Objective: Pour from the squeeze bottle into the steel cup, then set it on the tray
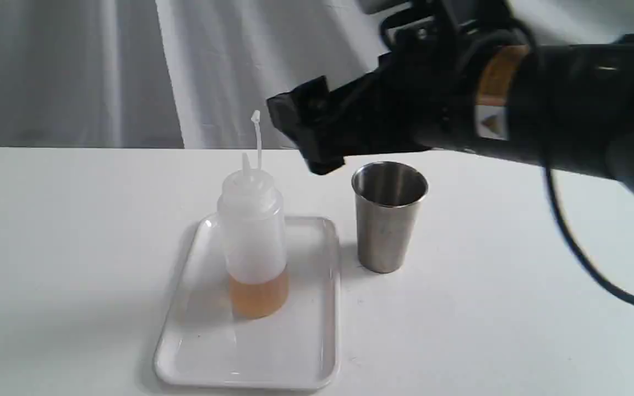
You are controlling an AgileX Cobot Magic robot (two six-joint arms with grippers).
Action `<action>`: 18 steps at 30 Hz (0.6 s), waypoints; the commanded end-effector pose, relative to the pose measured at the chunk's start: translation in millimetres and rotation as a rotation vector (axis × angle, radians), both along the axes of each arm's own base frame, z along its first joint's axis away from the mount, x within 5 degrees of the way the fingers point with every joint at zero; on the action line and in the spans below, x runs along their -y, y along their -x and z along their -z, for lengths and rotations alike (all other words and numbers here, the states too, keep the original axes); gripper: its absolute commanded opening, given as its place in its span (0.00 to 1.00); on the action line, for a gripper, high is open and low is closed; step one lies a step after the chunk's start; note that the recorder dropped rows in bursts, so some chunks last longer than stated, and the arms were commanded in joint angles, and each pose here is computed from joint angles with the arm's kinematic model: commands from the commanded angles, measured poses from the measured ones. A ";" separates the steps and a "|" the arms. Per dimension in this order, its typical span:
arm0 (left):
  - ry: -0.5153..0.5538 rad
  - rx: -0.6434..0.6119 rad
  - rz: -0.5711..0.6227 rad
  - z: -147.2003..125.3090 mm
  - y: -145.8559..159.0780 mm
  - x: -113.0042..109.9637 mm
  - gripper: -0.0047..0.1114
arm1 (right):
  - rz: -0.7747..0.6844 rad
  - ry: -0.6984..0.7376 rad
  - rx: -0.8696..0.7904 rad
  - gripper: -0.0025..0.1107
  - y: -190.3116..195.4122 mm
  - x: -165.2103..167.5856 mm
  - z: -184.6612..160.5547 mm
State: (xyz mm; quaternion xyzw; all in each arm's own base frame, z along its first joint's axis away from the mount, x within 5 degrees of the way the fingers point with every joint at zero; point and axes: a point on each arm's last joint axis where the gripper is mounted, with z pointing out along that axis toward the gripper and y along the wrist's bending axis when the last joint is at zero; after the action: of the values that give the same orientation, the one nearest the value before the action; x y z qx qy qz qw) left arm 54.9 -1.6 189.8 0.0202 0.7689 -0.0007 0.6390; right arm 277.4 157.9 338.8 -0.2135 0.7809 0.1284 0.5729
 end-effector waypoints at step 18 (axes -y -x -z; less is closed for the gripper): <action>0.006 0.006 -0.003 0.7 -0.1 -0.1 0.04 | 0.059 -0.060 0.060 0.02 94.0 61.3 -15.2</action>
State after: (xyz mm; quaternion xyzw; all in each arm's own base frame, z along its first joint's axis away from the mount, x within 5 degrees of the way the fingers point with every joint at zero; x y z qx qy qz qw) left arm 54.9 -1.6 189.8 0.0202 0.7689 -0.0007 0.6390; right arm 184.1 100.3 358.2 -0.1891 0.7521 0.1331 0.6171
